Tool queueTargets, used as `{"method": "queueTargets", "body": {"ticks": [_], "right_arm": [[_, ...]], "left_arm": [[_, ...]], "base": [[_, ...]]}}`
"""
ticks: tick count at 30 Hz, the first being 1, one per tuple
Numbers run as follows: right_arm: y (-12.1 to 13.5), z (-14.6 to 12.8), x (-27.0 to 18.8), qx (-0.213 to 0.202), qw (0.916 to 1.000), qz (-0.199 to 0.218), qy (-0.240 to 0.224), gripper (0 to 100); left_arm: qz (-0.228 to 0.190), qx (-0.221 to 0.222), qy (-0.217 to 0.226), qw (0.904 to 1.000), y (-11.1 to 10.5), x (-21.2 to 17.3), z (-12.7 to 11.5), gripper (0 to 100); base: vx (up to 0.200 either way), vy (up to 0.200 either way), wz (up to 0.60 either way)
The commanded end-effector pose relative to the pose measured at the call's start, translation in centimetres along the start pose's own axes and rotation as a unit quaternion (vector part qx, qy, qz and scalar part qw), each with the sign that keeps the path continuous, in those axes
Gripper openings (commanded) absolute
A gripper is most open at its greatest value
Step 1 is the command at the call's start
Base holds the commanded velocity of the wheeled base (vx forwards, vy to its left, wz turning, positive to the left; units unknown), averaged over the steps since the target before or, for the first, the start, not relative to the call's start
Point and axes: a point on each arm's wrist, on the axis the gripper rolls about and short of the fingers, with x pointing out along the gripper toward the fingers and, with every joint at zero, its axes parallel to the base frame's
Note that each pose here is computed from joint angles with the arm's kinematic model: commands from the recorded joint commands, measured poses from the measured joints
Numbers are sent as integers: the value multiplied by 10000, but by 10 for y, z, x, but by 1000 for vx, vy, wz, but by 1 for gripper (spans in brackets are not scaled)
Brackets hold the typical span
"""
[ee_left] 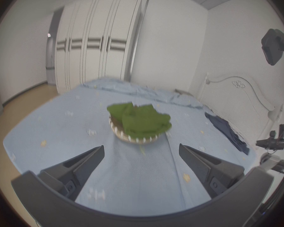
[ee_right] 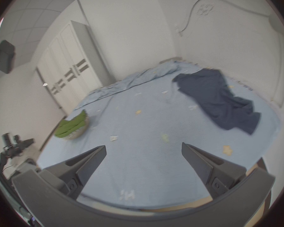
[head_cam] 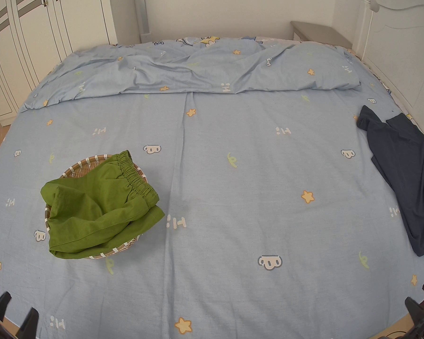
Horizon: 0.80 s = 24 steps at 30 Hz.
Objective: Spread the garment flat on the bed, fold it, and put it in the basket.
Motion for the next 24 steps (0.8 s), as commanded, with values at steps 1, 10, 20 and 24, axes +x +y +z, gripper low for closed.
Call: {"method": "queueTargets", "body": {"ticks": [1, 10, 20, 24], "right_arm": [[-10, -5, 10, -108, 9820, -1760, -674, 100], [-8, -10, 15, -713, 9545, -2405, -1614, 100], [-5, -12, 16, -1174, 9679, -1441, -1692, 100], [-3, -18, 20, -1262, 9772, -802, -1509, 100]], "left_arm": [[954, 655, -945, 9888, 11, 24, -23, 100], [987, 626, -852, 9895, 12, 24, -25, 100], [994, 626, -861, 9893, 12, 24, -25, 100], [836, 998, -800, 9883, 11, 25, -26, 100]], "base": [[0, 0, 0], [0, 0, 0], [0, 0, 0], [0, 0, 0]]}}
